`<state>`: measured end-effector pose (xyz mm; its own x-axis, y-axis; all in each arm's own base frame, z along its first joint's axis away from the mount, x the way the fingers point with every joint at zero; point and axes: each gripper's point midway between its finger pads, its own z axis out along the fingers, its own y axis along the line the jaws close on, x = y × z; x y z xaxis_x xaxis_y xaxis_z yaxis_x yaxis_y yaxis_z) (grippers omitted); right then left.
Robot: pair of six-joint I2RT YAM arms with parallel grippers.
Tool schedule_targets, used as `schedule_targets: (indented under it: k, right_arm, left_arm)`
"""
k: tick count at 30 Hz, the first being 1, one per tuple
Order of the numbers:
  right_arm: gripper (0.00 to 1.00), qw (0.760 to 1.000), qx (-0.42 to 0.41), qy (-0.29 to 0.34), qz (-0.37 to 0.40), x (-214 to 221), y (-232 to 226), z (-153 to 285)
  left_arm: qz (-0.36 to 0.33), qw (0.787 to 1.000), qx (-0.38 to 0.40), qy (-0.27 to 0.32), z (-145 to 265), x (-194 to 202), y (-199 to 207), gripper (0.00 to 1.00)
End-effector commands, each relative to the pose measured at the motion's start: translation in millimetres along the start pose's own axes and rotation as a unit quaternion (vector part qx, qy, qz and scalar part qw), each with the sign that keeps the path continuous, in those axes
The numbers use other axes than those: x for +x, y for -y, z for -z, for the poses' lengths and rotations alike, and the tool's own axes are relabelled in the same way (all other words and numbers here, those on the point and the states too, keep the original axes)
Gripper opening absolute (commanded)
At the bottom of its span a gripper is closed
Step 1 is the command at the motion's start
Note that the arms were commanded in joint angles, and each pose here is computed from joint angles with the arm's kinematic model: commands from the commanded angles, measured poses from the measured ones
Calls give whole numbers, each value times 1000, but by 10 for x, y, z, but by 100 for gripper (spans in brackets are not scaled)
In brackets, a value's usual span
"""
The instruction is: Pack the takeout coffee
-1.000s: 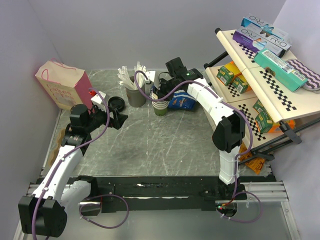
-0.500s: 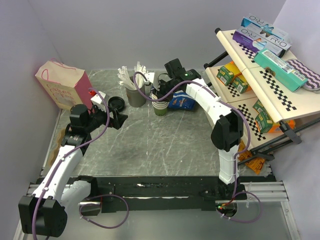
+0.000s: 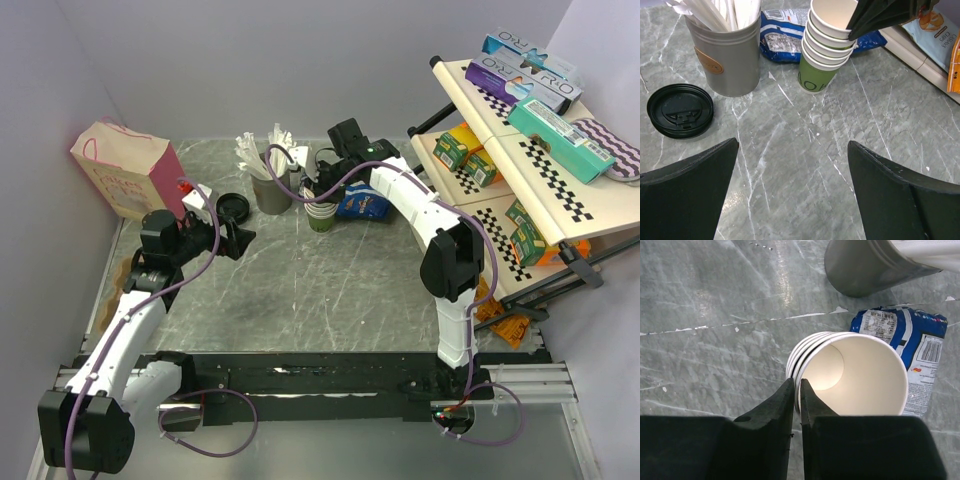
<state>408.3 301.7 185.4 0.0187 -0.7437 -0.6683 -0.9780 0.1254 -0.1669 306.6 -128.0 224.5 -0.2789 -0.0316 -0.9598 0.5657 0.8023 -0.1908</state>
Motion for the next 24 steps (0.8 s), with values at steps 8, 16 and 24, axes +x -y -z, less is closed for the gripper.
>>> schedule_targets:
  k: [8, 16, 24]
  right_arm:
    - [2, 998, 42, 39, 25, -356, 146, 260]
    - [0, 993, 99, 54, 45, -520, 277, 514]
    - [0, 988, 128, 34, 74, -459, 303, 577]
  left_arm:
    - [4, 1000, 7, 20, -40, -87, 4, 97]
    - [22, 999, 16, 19, -88, -67, 18, 97]
    - [26, 999, 15, 11, -144, -85, -13, 97]
